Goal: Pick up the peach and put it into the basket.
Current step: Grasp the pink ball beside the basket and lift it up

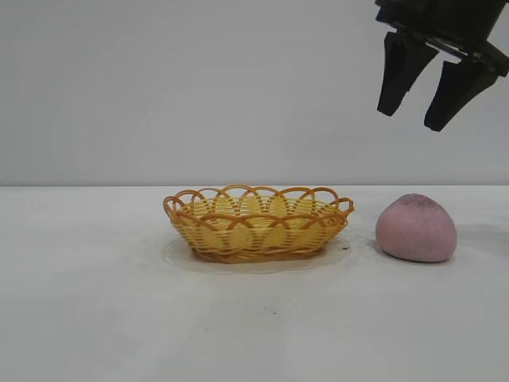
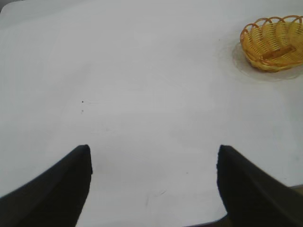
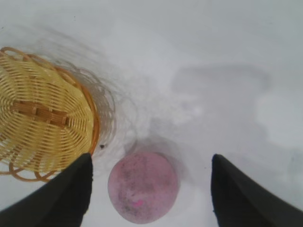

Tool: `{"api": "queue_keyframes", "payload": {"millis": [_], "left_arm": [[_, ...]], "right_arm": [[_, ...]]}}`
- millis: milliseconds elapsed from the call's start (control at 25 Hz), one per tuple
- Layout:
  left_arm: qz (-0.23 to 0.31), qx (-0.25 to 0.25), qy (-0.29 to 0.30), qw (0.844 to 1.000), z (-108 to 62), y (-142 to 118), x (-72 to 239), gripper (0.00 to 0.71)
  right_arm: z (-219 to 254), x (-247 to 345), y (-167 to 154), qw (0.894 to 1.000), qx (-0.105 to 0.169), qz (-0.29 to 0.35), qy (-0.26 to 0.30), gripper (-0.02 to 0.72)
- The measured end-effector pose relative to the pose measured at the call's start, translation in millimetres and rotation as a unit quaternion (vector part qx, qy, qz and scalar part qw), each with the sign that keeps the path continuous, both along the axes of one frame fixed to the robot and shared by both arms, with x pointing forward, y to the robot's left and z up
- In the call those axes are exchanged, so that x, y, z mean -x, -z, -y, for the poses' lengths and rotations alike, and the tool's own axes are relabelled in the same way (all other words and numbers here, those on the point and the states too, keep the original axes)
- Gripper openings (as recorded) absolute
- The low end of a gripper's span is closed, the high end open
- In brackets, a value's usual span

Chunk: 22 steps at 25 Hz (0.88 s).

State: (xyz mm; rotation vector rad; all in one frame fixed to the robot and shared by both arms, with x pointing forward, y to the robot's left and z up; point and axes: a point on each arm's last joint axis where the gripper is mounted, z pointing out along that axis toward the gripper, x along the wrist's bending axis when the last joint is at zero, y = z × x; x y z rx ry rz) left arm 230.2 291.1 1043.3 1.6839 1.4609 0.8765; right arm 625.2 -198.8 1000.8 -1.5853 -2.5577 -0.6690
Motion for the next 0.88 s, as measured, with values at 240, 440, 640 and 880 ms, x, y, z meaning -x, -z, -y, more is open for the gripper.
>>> {"api": "queue_keyframes", "payload": {"millis": [240, 440, 640, 880], "left_arm": [[0.0, 0.0, -0.024, 1.0, 0.4, 0.0, -0.4, 0.485], [0.0, 0.0, -0.028, 1.0, 0.5, 0.0, -0.5, 0.485], [0.0, 0.0, -0.022, 1.0, 0.4, 0.0, -0.4, 0.485], [0.0, 0.0, -0.022, 1.0, 0.4, 0.0, -0.4, 0.485]], "right_arm": [[0.7, 1.5, -0.1, 1.0, 0.005, -0.005, -0.005, 0.45], [2.6, 4.8, 1.2, 1.0, 0.018, -0.02, -0.016, 0.45], [3.9, 11.1, 2.4, 0.998, 0.027, -0.051, -0.032, 0.45], [-8.6, 15.5, -1.9, 0.995, 0.058, -0.055, -0.062, 0.45]]}}
